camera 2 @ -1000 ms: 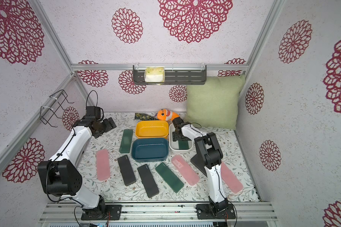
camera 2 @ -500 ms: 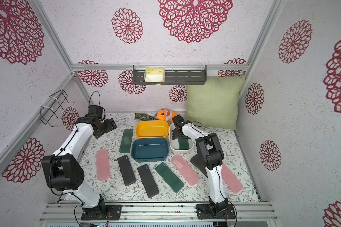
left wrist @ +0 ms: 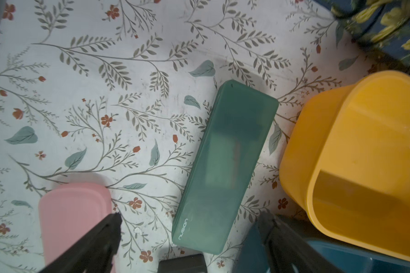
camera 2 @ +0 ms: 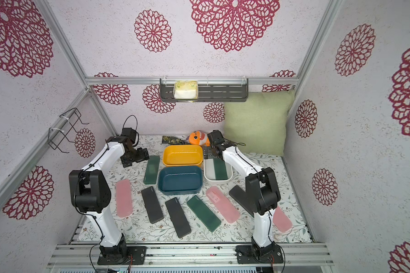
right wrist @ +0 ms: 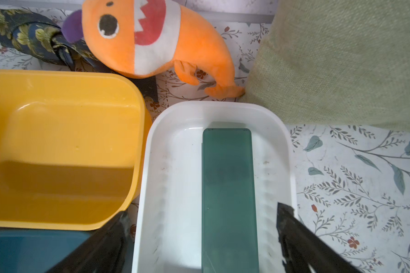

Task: Place the pencil cases by color into the storage box
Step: Place the pencil case at the storage box, then pick up the pencil case from the center of the board.

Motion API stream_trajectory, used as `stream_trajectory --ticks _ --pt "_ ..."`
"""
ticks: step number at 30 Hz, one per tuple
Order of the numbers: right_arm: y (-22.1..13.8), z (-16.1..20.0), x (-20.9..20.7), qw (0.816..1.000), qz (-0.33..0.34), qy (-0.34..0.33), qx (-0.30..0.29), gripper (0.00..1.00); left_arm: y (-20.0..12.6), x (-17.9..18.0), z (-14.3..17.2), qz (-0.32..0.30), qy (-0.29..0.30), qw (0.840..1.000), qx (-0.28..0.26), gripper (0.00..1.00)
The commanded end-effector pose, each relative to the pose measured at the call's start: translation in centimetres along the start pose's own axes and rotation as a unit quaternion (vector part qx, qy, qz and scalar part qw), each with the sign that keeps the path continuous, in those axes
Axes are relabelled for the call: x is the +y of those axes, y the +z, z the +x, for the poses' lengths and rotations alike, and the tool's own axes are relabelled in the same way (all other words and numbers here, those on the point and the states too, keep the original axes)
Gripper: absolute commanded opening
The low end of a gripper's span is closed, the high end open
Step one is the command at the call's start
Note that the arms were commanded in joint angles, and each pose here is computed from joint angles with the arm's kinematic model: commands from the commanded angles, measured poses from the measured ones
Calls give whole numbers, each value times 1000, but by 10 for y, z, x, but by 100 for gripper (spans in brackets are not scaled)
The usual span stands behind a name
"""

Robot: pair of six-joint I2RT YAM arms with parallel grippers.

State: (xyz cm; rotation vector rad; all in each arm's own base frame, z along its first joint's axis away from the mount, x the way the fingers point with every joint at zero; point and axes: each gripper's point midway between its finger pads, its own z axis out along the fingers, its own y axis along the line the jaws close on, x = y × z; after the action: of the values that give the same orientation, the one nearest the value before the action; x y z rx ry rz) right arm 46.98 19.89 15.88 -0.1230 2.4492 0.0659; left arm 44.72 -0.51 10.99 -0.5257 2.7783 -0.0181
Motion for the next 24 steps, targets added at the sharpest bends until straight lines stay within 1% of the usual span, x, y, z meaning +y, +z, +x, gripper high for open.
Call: stream_trajectory --ticks 1,7,11,18,24 --pt "-20 -7 -1 1000 -7 -7 -24 99 15 -6 15 -3 37 999 38 97" --pt "-26 -2 -6 1000 -6 -7 -30 99 26 -24 24 32 68 996 55 97" --pt "-23 3 -7 1000 -4 -9 -26 99 33 -33 29 45 85 993 63 97" --pt "-19 9 -7 1000 -6 -8 -24 99 55 -34 34 35 103 991 82 97" --pt "-20 11 -9 1000 -4 -9 -26 99 70 -32 35 24 104 990 89 97"
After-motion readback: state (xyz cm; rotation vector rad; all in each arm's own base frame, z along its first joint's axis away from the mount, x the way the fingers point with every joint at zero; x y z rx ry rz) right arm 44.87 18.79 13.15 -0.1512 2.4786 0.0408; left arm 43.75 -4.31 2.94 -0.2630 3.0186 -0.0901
